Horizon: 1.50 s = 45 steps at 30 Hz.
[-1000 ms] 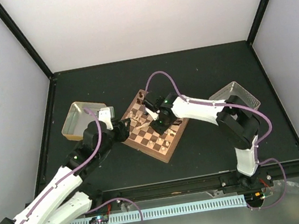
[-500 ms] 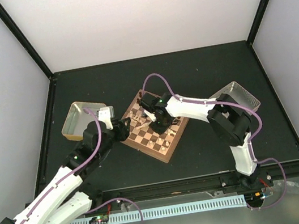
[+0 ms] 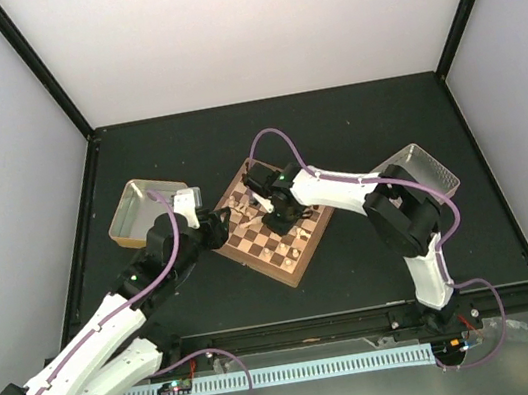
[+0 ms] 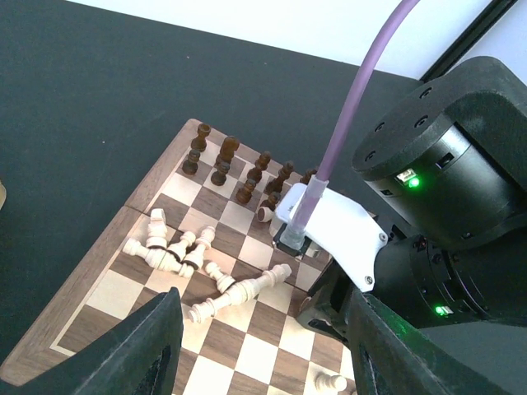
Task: Set up the chess pieces on the board
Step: Pick up the chess piece from the chessboard, then place the chess piece on the chessboard.
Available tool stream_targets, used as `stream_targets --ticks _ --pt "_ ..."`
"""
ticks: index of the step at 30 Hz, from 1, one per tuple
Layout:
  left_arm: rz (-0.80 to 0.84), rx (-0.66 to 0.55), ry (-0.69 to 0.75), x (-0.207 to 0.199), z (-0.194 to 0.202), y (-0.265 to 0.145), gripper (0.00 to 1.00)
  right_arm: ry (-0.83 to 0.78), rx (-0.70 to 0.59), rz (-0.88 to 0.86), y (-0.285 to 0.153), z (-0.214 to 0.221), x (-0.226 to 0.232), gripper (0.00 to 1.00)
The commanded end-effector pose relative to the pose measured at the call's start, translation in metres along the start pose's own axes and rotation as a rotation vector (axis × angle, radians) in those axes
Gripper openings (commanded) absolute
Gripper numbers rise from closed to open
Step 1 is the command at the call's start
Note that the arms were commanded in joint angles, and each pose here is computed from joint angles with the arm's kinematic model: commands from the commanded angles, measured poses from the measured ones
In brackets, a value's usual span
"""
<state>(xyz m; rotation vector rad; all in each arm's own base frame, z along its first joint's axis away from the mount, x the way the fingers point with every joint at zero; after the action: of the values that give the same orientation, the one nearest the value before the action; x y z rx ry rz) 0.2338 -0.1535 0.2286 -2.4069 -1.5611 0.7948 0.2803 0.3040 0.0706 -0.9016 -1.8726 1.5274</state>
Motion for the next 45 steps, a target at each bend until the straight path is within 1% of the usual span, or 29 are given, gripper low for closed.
stream_targets --ticks 1,3,6,9,12,16,19,21,23,27,29,32,35,39,42,44,45 --pt "0.008 -0.02 -0.011 0.0 -0.004 0.0 0.57 0.003 -0.018 0.018 0.003 -0.008 0.0 0.25" --pt "0.012 -0.021 -0.01 -0.001 -0.004 -0.001 0.57 0.008 -0.024 0.025 0.002 -0.009 -0.001 0.21" --pt "0.026 -0.025 0.002 -0.003 -0.005 -0.001 0.57 0.035 -0.068 0.033 -0.004 -0.013 -0.003 0.13" --pt "0.054 -0.028 0.017 -0.007 -0.006 -0.002 0.58 0.085 -0.162 0.013 -0.024 -0.023 -0.003 0.11" --pt "0.112 -0.029 0.042 -0.016 -0.007 -0.002 0.59 0.168 -0.297 -0.092 -0.062 -0.036 0.003 0.1" --pt "0.215 -0.035 0.068 -0.032 -0.009 -0.003 0.59 0.28 -0.499 -0.31 -0.124 -0.052 0.02 0.11" --pt "0.263 -0.065 0.032 -0.04 -0.019 -0.009 0.59 0.368 -0.641 -0.497 -0.171 -0.057 0.031 0.12" --pt "0.321 -0.105 0.0 -0.048 -0.028 -0.017 0.6 0.422 -0.725 -0.631 -0.2 -0.056 0.037 0.12" --pt "0.394 -0.172 -0.058 -0.058 -0.042 -0.027 0.6 0.474 -0.806 -0.786 -0.228 -0.054 0.043 0.12" --pt "0.52 -0.291 -0.156 -0.069 -0.062 -0.048 0.61 0.572 -0.923 -1.11 -0.274 -0.043 0.049 0.12" --pt "0.576 -0.34 -0.181 -0.074 -0.067 -0.056 0.61 0.593 -0.948 -1.21 -0.283 -0.038 0.05 0.12" --pt "0.644 -0.389 -0.208 -0.079 -0.073 -0.062 0.61 0.597 -0.957 -1.299 -0.295 -0.036 0.053 0.12" --pt "0.692 -0.372 -0.218 -0.086 -0.075 -0.062 0.6 0.591 -0.963 -1.373 -0.303 -0.032 0.054 0.13" --pt "0.74 -0.331 -0.232 -0.094 -0.075 -0.061 0.51 0.569 -0.952 -1.401 -0.306 -0.029 0.058 0.13" --pt "0.772 -0.345 -0.241 -0.098 -0.078 -0.064 0.45 0.55 -0.946 -1.401 -0.305 -0.027 0.06 0.13" --pt "0.783 -0.351 -0.24 -0.099 -0.08 -0.065 0.44 0.538 -0.95 -1.399 -0.304 -0.025 0.06 0.13" --pt "0.792 -0.354 -0.235 -0.1 -0.08 -0.065 0.46 0.531 -0.952 -1.396 -0.304 -0.024 0.061 0.13"
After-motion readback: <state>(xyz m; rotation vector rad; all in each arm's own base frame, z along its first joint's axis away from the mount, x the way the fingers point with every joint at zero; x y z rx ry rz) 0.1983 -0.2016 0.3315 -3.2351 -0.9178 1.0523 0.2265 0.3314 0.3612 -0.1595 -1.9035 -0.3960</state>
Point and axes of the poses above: each gripper's point midway between its finger pads, its own y axis out along the fingers, its own x axis along the line the jaws close on, z = x × y, the point moved 3 cm from there along -y, back along the fingers, and after that the axes turned 5 degrees about y, right-handed, at the moved point
